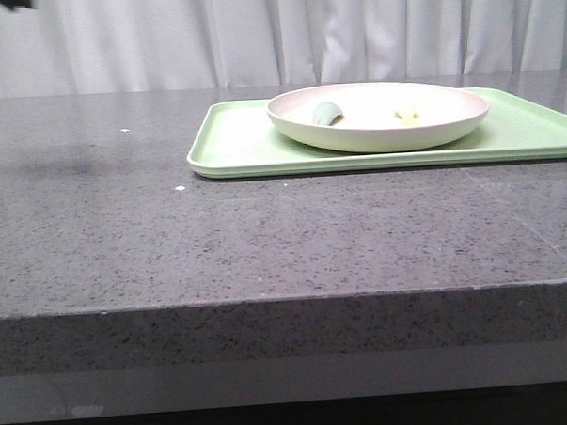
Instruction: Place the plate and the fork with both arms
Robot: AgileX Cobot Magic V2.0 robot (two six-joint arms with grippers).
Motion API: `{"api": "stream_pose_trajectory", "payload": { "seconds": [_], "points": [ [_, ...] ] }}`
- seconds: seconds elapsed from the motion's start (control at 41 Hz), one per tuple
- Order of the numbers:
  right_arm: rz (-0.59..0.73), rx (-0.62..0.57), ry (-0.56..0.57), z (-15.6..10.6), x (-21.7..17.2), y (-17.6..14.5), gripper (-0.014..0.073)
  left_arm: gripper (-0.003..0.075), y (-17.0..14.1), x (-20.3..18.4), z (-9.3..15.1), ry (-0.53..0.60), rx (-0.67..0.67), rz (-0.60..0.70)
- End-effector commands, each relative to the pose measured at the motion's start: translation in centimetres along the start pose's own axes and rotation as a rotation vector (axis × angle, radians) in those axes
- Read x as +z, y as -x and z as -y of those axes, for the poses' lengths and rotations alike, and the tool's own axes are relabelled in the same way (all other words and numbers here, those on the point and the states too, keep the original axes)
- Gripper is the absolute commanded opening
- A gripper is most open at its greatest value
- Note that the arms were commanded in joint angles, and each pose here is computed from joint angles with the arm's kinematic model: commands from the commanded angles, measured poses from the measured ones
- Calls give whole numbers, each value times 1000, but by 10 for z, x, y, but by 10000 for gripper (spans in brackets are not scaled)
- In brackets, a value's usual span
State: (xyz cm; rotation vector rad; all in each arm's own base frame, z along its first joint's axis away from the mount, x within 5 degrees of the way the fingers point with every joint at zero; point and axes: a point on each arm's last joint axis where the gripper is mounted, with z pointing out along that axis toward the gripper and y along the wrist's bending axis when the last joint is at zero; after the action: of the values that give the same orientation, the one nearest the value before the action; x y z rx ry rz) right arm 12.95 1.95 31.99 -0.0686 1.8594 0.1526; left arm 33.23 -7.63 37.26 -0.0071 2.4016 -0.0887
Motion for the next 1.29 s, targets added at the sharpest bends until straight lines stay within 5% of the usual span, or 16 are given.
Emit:
{"api": "stream_pose_trajectory", "payload": {
  "seconds": [0.0,0.22,0.488,0.805,1.268],
  "points": [
    [124,-9,11,-2,-4,20,654,-18,0,-38,-29,29,-62,147],
    [124,-9,11,-2,-4,20,654,-18,-41,-64,-65,80,-74,229],
    [125,-9,11,-2,-4,20,654,-18,-106,-86,-58,-13,-14,472],
    [164,24,23,-3,5,28,654,-18,-181,-107,-53,-111,56,612],
    [-132,66,76,-28,126,84,654,-18,-191,-122,-56,-119,51,678]
  ]
}}
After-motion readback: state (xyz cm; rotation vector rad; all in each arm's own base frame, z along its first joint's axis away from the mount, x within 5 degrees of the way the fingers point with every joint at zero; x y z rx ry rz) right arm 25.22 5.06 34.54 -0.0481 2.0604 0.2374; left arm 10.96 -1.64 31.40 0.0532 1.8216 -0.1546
